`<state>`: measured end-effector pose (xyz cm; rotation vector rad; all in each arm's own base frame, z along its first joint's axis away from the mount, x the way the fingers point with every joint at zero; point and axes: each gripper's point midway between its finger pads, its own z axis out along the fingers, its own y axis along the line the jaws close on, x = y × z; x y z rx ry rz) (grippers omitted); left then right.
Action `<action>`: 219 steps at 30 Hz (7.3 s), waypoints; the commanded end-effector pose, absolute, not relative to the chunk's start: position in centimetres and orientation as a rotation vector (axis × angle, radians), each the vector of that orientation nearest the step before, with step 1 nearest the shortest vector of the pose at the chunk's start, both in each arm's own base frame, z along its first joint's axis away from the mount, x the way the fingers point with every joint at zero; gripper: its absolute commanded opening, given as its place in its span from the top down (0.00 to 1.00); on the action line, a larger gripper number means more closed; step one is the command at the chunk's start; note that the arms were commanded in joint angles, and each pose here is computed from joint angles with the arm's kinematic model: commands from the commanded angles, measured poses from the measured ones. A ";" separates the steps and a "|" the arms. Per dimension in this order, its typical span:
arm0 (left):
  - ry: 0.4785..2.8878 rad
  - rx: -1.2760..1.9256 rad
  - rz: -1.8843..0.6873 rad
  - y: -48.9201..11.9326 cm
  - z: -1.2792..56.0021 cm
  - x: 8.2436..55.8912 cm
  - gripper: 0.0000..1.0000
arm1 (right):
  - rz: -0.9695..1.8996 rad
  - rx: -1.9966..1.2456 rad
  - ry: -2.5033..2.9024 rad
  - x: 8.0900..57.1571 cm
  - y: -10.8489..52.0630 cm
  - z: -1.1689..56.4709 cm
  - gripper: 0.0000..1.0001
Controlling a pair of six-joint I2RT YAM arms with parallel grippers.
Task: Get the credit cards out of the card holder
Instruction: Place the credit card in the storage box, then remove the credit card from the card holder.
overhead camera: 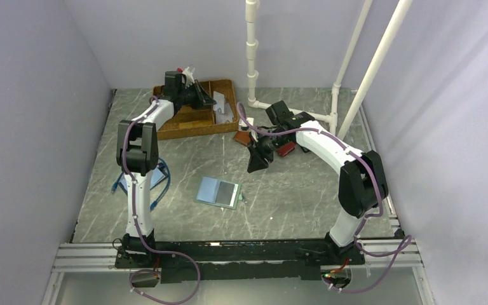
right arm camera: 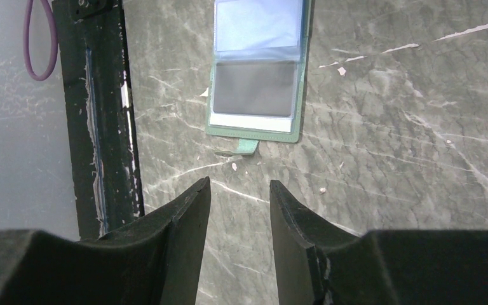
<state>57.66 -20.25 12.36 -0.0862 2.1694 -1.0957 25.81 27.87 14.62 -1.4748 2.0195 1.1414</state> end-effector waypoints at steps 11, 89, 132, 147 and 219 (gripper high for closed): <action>2.248 -0.155 -1.019 -20.1 11.4 59.7 1.00 | 1.133 -1.490 1.974 26.2 28.0 14.9 0.58; 2.319 0.115 -0.973 -21.3 13.0 23.3 0.10 | 1.148 -1.737 1.484 22.2 27.4 14.8 0.55; 2.680 0.273 -0.061 -23.6 0.7 21.5 0.45 | 1.141 -1.660 1.662 23.9 27.6 13.1 0.56; 2.630 0.163 -0.480 -25.3 4.2 21.2 0.56 | 1.232 -1.634 1.696 23.1 28.4 12.4 0.57; 2.532 -0.094 -0.987 -21.9 6.1 22.0 0.32 | 1.644 -0.840 2.427 23.5 38.7 5.9 0.92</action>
